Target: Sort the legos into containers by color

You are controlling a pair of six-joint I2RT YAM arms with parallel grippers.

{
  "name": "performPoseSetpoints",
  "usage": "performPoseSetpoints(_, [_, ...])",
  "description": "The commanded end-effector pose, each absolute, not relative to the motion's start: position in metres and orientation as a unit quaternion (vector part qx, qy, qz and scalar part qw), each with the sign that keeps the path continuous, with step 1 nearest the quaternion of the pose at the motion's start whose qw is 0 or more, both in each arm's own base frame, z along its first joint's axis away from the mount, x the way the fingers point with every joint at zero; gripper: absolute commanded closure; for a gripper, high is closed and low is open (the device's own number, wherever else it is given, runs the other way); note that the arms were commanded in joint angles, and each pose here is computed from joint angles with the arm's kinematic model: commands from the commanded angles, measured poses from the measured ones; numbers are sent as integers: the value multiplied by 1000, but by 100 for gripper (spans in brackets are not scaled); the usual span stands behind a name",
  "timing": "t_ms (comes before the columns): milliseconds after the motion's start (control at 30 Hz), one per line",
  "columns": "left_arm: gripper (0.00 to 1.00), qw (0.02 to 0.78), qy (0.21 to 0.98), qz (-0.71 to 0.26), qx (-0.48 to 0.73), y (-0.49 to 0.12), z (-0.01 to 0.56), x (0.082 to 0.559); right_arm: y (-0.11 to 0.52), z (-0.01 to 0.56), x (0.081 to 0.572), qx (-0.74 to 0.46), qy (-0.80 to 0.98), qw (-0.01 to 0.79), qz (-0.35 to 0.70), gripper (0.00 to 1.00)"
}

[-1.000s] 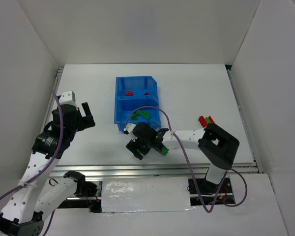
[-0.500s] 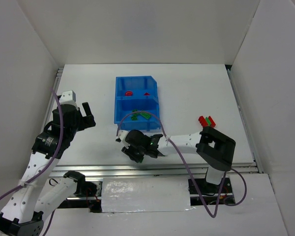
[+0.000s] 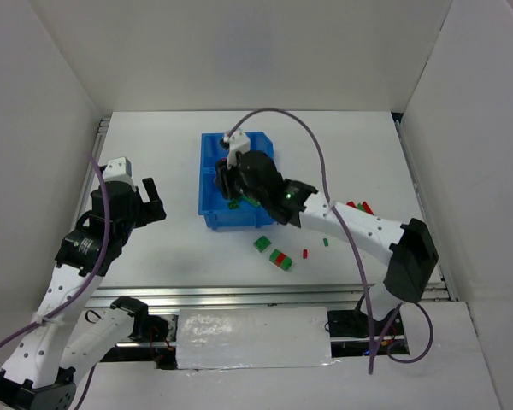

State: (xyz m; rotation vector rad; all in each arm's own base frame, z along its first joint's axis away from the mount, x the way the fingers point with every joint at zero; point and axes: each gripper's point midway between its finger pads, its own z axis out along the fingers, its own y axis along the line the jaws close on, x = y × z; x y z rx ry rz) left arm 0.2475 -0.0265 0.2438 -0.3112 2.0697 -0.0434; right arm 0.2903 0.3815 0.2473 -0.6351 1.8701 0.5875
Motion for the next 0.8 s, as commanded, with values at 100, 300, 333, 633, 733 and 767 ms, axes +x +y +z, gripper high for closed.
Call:
performPoseSetpoints(100, [0,513,848,-10,-130,-23,248,252,354,229,377,-198,822,516,136,91])
performPoseSetpoints(300, [1,514,848,-12,-128,-23,249,251,353,220,388,-193,828,504,150,50])
performPoseSetpoints(333, [1,516,847,-13,-128,-23,250,251,355,219,388,-193,828,503,153,32])
performPoseSetpoints(633, [1,513,850,-19,-119,-27,248,252,338,238,320,-229,820,470,235,9])
performPoseSetpoints(733, [1,517,848,-20,-119,-27,250,251,329,206,255,-325,794,431,280,9])
performPoseSetpoints(767, [0,516,848,-23,-118,-27,250,251,323,209,243,-331,784,442,284,9])
